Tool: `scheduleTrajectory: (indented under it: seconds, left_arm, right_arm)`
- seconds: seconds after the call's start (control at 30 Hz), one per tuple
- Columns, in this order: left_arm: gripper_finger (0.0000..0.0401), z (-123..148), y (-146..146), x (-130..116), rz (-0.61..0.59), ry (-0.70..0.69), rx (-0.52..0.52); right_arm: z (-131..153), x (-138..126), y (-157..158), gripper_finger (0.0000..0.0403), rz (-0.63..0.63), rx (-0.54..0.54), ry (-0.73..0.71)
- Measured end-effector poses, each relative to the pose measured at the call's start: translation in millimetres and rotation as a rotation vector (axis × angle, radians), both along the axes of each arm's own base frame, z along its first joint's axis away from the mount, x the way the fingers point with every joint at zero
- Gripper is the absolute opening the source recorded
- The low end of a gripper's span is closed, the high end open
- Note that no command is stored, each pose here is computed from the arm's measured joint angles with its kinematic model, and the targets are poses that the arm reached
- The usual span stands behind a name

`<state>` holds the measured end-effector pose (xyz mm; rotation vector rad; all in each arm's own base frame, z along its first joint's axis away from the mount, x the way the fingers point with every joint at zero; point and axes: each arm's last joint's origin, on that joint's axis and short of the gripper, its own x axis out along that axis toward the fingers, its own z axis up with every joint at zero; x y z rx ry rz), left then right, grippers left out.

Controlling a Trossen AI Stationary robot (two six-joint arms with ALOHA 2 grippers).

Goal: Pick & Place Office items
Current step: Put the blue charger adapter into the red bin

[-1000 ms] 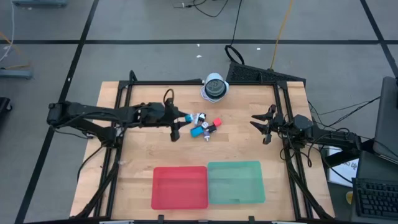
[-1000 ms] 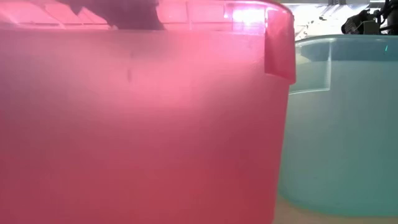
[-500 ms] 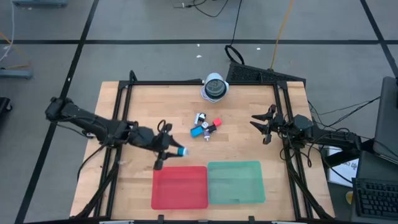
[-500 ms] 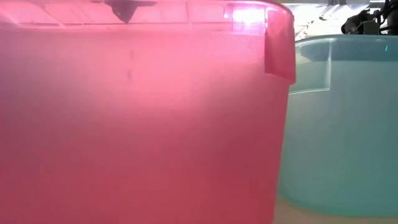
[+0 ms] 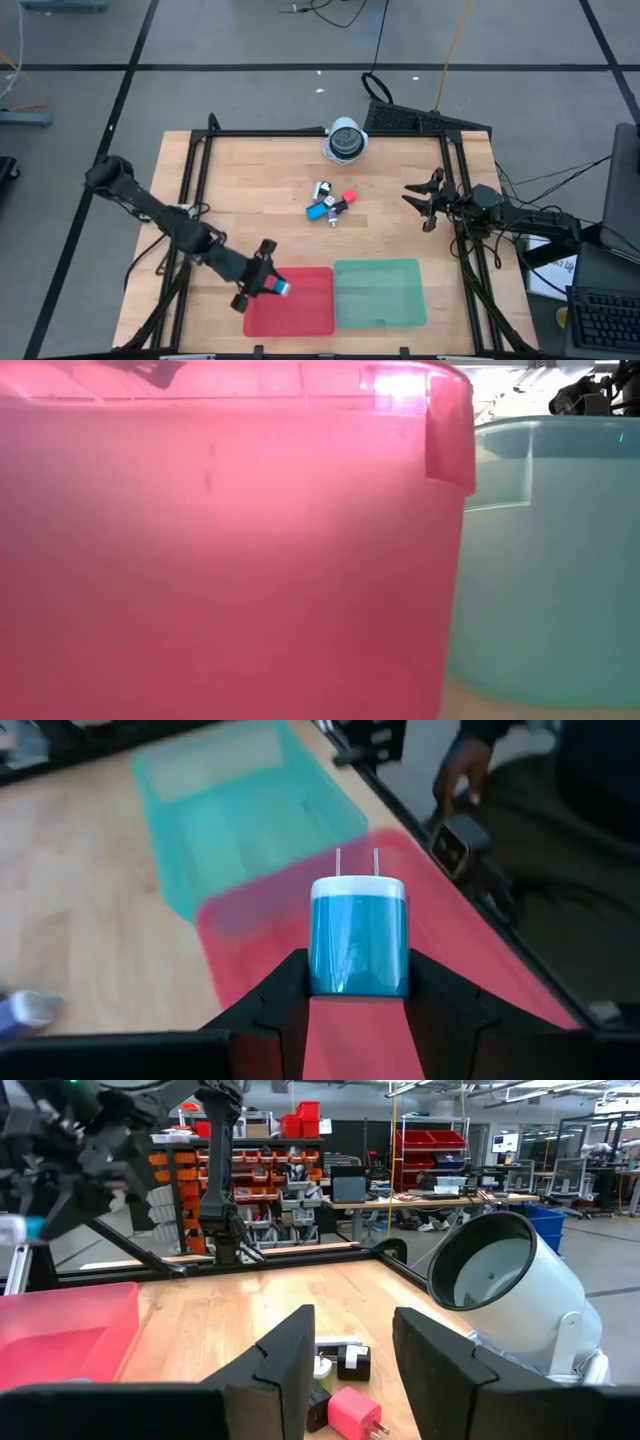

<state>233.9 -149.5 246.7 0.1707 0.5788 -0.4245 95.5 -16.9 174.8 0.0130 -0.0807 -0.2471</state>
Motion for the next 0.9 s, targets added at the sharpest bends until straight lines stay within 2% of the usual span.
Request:
scheduleTrajectory:
  seconds: [0.23, 0.4, 0.57, 0.9]
  left_arm:
    - [0.0141, -31.1, -12.3, 1.9, 0.043, 0.176, 0.013]
    - [0.0132, -53.5, -18.9, 1.6, 0.066, 0.311, 0.020]
    - [0.0132, -62.6, -20.3, 2.7, 0.110, 0.365, 0.002]
    - [0.0133, -64.5, -28.8, -3.2, 0.095, 0.399, -0.029]
  right_arm:
    - [0.0, 0.0, 0.0, 0.0126, 0.000, 0.000, 0.000]
    - [0.0, 0.0, 0.0, 0.0126, 0.000, 0.000, 0.000]
    - [0.0, 0.0, 0.0, 0.0126, 0.000, 0.000, 0.000]
    - [0.0, 0.0, 0.0, 0.0126, 0.000, 0.000, 0.000]
